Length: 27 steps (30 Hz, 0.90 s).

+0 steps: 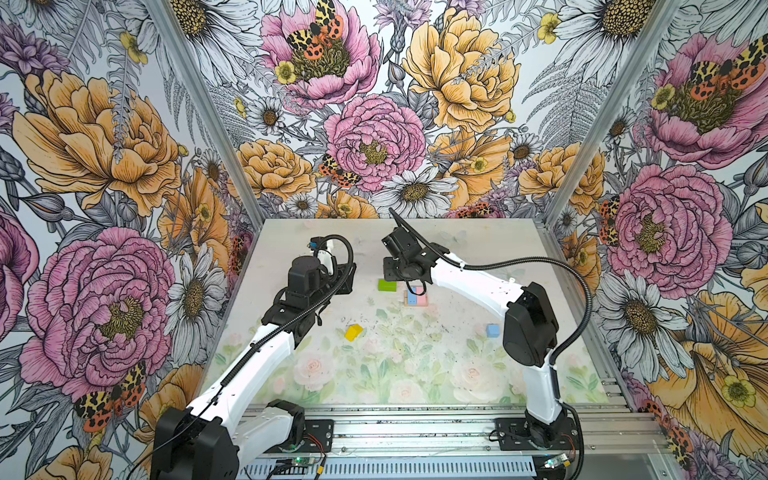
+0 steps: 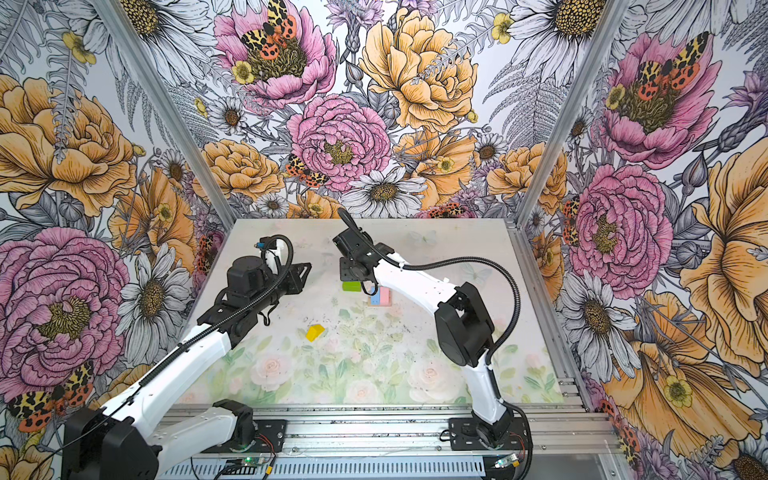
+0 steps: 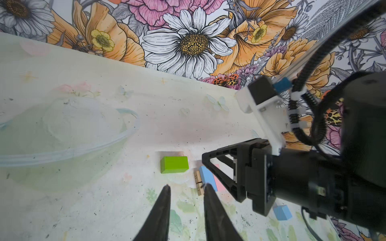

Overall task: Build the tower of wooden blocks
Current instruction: 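Draw the left gripper back while the right gripper moves toward the green block, then open the right gripper and lower it over the lime-green block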

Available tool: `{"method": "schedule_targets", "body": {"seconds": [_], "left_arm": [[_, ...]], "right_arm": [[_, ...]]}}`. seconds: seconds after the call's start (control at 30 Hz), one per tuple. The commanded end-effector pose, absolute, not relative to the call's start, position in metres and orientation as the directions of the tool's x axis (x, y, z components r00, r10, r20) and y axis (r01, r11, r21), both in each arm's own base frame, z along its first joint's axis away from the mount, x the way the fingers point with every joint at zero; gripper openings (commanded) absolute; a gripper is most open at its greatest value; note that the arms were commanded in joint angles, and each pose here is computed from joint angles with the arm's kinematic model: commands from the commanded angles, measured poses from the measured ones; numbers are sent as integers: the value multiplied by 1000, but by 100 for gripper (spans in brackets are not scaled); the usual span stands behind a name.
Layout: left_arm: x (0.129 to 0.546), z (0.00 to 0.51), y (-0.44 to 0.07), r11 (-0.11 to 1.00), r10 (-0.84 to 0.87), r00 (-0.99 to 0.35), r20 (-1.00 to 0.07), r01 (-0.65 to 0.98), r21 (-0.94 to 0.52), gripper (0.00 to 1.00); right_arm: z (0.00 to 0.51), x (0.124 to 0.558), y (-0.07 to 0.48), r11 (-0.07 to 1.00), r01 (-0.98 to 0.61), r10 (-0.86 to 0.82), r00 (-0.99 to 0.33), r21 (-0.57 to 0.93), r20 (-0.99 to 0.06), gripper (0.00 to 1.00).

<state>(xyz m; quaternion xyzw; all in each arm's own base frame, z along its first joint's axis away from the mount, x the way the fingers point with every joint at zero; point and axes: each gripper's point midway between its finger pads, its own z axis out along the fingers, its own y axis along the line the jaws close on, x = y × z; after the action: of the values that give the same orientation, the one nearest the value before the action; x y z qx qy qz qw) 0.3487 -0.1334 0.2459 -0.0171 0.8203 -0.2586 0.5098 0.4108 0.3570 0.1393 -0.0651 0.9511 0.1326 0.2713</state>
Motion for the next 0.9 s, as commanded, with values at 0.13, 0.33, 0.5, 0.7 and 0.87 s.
{"method": "schedule_targets", "body": {"seconds": [0.13, 0.33, 0.5, 0.7, 0.87], "left_arm": [[339, 264, -116, 881, -322, -377, -868, 215, -421, 43], [336, 267, -114, 882, -323, -362, -875, 220, -417, 44], [335, 265, -115, 882, -321, -365, -874, 222, -417, 44], [336, 263, -115, 881, -320, -367, -873, 223, -417, 44], [337, 262, -115, 882, -319, -369, -873, 221, -416, 44]], "right_arm": [[115, 413, 366, 969, -156, -44, -874, 193, -484, 64], [112, 416, 370, 975, -142, -42, -874, 172, -483, 74], [101, 420, 372, 980, -119, -33, -884, 158, -466, 76], [94, 426, 372, 988, -80, -12, -887, 129, -461, 79], [84, 428, 373, 991, -64, -6, -895, 114, -447, 81]]}}
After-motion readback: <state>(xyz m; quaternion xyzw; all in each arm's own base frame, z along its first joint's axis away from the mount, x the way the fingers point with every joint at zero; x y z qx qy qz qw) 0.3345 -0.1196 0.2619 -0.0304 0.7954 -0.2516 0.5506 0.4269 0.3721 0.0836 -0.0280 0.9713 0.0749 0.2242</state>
